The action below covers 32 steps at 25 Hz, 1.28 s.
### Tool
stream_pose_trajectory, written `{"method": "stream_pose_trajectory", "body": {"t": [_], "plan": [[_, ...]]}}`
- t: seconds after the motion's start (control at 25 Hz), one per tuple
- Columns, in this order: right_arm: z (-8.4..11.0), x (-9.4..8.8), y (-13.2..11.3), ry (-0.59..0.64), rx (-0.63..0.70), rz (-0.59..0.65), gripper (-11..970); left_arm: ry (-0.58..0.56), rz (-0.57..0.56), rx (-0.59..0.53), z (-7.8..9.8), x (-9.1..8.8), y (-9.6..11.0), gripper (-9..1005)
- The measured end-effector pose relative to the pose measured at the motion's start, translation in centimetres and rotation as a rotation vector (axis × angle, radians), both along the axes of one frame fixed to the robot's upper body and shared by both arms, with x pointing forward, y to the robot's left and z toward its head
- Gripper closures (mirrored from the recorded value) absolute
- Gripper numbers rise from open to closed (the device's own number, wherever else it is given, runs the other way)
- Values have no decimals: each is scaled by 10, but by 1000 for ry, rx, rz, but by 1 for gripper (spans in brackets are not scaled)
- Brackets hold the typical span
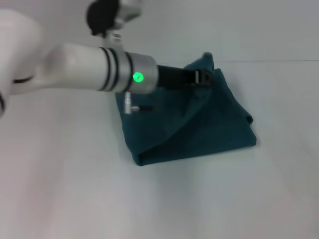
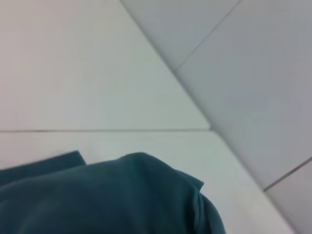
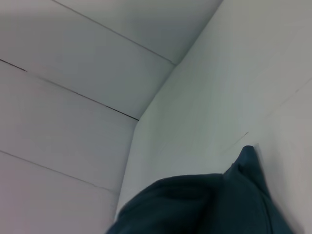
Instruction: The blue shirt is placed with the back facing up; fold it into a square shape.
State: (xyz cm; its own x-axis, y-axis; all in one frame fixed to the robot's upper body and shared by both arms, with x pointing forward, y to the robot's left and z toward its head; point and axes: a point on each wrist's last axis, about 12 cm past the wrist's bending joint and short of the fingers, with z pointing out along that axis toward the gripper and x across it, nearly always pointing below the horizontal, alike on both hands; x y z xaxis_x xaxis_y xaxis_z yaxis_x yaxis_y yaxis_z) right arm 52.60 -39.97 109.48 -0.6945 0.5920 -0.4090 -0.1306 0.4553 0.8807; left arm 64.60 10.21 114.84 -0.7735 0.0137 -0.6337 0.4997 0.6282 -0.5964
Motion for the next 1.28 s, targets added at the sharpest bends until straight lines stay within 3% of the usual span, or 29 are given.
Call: {"method": "stream_pose_trajectory", "body": {"t": [0.36, 0.52, 0.72, 0.84, 0.96, 1.04, 1.12, 1.16, 1.28], "plan": [[-2, 0, 2, 7, -2, 3, 211, -40, -106, 76, -7, -9, -32, 927], [-5, 0, 5, 18, -10, 12, 211, -56, -66, 111, -11, -6, -38, 867], [-6, 1, 5, 23, -17, 9, 211, -66, -67, -25, 4, -8, -37, 768], [-6, 2, 6, 26, -23, 15, 212, -151, -83, -242, 18, -19, -9, 708], [-6, 4, 7, 34, -41, 28, 212, -162, -19, -421, 17, -26, 31, 563], [-4, 7, 7, 40, -62, 44, 212, -104, 60, -486, 6, -30, 60, 466], [-1, 13, 9, 52, -93, 74, 212, 61, 174, -565, -16, -39, 99, 387], [2, 18, 10, 63, -119, 99, 212, 61, 174, -565, -16, -39, 99, 348], [13, 36, 15, 103, -195, 169, 212, 166, 236, -613, -33, -54, 131, 230]]}}
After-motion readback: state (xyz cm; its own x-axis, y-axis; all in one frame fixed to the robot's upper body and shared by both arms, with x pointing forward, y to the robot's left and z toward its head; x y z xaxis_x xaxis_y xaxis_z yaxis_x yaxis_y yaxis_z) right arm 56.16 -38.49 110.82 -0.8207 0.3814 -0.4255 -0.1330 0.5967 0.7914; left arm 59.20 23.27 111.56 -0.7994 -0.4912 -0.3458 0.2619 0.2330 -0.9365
